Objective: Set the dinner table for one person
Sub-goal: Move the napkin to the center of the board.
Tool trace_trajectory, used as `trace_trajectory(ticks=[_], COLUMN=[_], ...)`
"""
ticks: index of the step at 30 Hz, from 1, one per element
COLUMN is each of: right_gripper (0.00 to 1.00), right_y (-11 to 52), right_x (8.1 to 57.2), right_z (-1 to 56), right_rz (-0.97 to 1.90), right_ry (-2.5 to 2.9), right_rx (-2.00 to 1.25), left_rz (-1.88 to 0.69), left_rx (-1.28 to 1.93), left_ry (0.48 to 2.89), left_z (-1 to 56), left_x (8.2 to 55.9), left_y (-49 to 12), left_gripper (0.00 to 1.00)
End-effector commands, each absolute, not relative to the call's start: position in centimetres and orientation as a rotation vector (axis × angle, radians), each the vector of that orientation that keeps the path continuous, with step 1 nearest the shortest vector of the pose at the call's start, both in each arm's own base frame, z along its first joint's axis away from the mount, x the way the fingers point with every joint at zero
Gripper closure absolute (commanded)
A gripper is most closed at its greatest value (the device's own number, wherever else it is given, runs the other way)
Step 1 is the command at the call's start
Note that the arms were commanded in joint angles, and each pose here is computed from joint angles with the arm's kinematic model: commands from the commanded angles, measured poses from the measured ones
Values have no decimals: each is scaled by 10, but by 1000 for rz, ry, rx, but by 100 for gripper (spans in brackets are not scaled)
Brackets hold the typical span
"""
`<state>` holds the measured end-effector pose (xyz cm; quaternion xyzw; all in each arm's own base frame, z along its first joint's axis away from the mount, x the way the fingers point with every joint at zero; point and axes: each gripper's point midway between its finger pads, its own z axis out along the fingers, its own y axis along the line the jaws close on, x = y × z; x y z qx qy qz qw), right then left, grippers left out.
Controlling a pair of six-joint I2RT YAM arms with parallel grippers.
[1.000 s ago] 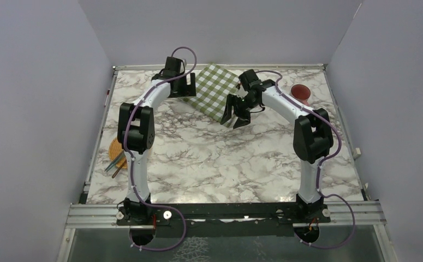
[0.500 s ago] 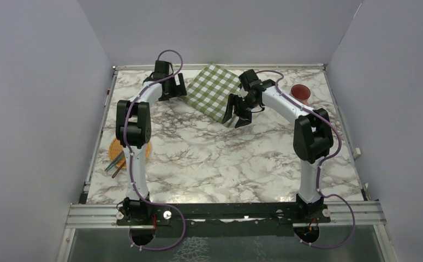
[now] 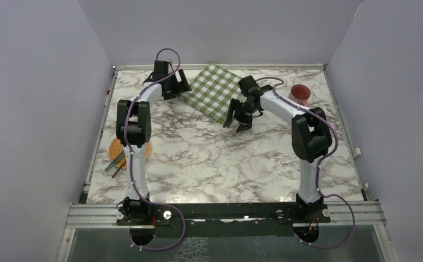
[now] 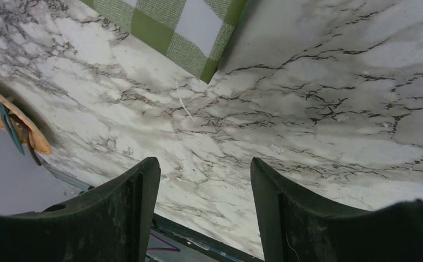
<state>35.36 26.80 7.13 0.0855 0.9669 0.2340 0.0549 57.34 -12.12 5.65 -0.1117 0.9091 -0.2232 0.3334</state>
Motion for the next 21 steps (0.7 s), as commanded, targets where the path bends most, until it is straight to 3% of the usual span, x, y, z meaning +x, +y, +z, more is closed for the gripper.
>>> trace_trajectory(ticks=[1,21], right_gripper=[34,36], right_y=[275,288], right_x=[363,400], right_z=[47,32], right_rz=[695,561], right_ry=[2928,2797], right_rx=[338,398], left_rz=[-671,-702], left_rx=[-313,-314], left_ry=[2387,2419], left_z=[46,39], left_x=[569,555], left_y=[-129,-129], left_gripper=[3,7])
